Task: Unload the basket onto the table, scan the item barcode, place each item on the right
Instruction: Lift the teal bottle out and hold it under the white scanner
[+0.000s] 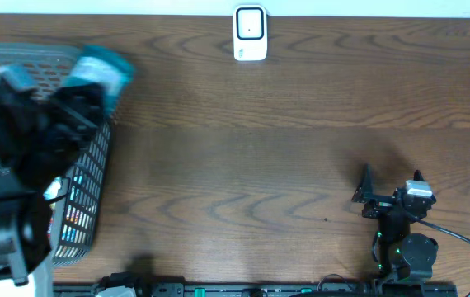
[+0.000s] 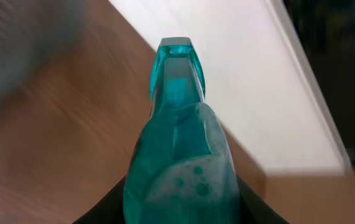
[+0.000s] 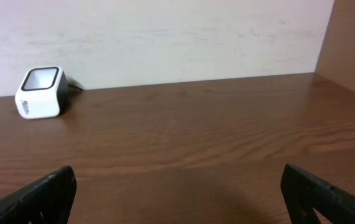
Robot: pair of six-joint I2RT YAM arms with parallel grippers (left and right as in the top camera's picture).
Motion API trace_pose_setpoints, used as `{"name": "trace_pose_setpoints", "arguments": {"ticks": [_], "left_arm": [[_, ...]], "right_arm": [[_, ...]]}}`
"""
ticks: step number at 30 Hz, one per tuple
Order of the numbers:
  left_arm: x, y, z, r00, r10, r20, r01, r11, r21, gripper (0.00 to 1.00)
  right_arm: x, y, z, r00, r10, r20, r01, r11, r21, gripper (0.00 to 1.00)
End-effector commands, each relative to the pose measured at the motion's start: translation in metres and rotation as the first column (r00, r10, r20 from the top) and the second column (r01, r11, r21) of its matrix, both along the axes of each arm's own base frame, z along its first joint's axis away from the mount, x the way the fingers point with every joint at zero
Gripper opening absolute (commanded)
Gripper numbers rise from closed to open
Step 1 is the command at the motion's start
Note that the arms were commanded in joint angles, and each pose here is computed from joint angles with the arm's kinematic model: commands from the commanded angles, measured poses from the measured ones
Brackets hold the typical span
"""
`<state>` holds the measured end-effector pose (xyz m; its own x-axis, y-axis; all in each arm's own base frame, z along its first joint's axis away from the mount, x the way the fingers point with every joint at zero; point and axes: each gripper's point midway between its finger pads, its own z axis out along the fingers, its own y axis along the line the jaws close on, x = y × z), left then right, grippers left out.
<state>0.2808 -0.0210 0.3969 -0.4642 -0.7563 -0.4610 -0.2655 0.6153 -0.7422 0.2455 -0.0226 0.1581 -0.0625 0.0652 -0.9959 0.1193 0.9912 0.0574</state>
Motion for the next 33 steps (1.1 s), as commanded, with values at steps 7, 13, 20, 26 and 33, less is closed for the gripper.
{"name": "trace_pose_setpoints", "arguments": {"ticks": [7,13,20,26,33], "left_arm": [[0.021,-0.132,-0.065,0.901,-0.387,-0.196,0.410,0.907,0.096,0.22],[0.036,-0.200,-0.126,0.785,-0.525,-0.330,0.595,0.788,0.161,0.22],[0.046,-0.253,-0.193,0.619,-0.662,-0.423,0.783,0.561,0.268,0.22],[0.041,-0.257,-0.234,0.422,-0.738,-0.526,0.891,0.232,0.389,0.23],[0.048,-0.243,-0.242,0.392,-0.711,-0.584,0.875,0.091,0.476,0.27]], "right_arm": [[0.000,0.000,-0.001,1.000,-0.002,-0.004,0.002,1.000,-0.013,0.99],[0.000,0.000,-0.001,1.000,-0.003,-0.004,0.003,1.000,-0.013,0.99],[0.000,0.000,-0.001,1.000,-0.002,-0.004,0.002,1.000,-0.013,0.99],[0.000,0.000,-0.001,1.000,-0.003,-0.004,0.003,1.000,-0.013,0.99],[0.000,0.000,-0.001,1.000,-0.003,-0.004,0.002,1.000,-0.013,0.99]]}}
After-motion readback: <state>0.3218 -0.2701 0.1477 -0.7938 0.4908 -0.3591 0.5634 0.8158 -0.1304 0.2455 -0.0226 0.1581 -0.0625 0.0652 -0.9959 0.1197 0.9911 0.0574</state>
